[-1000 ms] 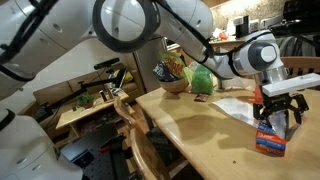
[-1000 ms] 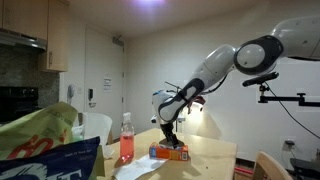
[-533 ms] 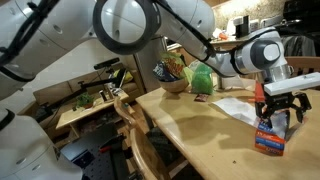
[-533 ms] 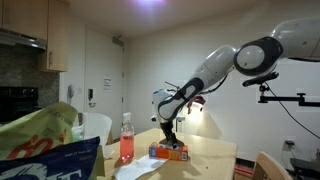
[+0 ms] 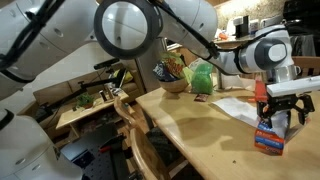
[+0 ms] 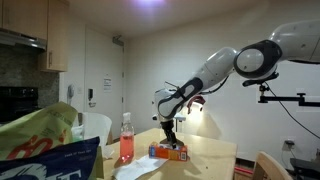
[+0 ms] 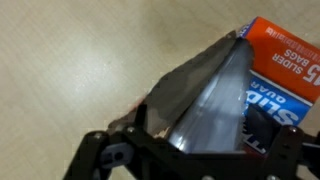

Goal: Take a ziplock bag out of the box and put it on the table

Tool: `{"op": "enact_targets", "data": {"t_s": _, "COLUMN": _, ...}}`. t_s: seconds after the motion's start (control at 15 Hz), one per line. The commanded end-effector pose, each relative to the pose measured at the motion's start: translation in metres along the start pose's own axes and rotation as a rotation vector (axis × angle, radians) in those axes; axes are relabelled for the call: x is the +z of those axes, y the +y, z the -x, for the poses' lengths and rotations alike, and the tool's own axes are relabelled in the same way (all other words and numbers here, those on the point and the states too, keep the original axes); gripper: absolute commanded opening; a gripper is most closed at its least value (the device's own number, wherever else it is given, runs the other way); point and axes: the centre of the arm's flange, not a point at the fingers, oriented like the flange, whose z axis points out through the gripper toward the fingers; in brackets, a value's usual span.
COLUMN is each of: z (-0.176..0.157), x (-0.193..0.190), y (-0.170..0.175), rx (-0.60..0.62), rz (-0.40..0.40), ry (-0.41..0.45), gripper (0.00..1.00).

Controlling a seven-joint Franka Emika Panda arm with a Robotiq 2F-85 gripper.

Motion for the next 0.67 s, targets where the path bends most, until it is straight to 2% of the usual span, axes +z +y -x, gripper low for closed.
{"op": "enact_targets", "data": {"t_s": 0.0, "z": -0.01, "x": 0.0, "y": 0.016, "rx": 0.021, "rz": -0.029, "ry": 0.02, "gripper": 1.0}}
{"op": "enact_targets", "data": {"t_s": 0.6, "z": -0.013, "x": -0.015, "y": 0.027, "rx": 0.05, "rz": -0.039, "ry": 0.057, "gripper": 1.0}}
